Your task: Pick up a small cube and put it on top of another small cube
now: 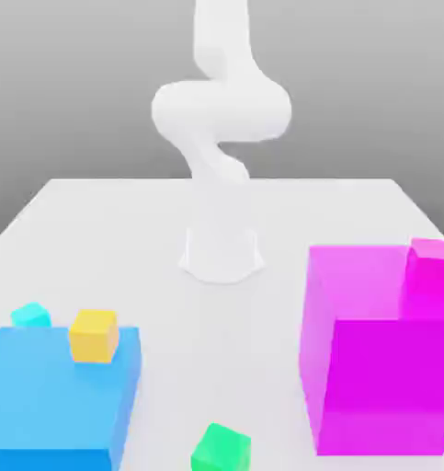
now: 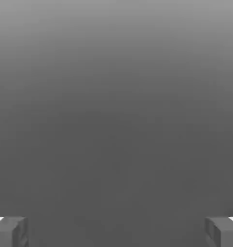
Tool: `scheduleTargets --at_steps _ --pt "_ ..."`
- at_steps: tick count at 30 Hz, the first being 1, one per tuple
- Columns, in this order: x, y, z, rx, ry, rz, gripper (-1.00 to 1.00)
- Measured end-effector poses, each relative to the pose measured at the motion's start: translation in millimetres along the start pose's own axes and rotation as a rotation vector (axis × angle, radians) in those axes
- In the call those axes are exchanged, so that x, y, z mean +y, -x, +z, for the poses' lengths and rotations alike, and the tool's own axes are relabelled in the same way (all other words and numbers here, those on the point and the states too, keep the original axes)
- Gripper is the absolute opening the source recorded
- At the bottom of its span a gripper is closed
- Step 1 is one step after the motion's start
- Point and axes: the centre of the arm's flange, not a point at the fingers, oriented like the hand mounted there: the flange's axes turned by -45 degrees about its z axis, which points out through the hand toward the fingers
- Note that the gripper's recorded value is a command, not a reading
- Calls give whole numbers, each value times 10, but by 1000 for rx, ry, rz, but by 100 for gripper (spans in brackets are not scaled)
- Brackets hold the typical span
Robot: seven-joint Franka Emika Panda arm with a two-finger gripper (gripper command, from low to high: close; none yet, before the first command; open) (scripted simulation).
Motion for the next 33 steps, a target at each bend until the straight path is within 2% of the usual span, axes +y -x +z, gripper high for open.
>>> scheduleTargets --at_steps 12,26,31,32,33 --pt "2 475 2242 -319 106 154 0" --pt "26 2102 4204 -682 156 355 0" --pt "19 2619 4713 -718 157 378 0" --pt "20 2697 4790 -719 157 378 -100" --pt "20 2697 4790 -719 157 378 -100"
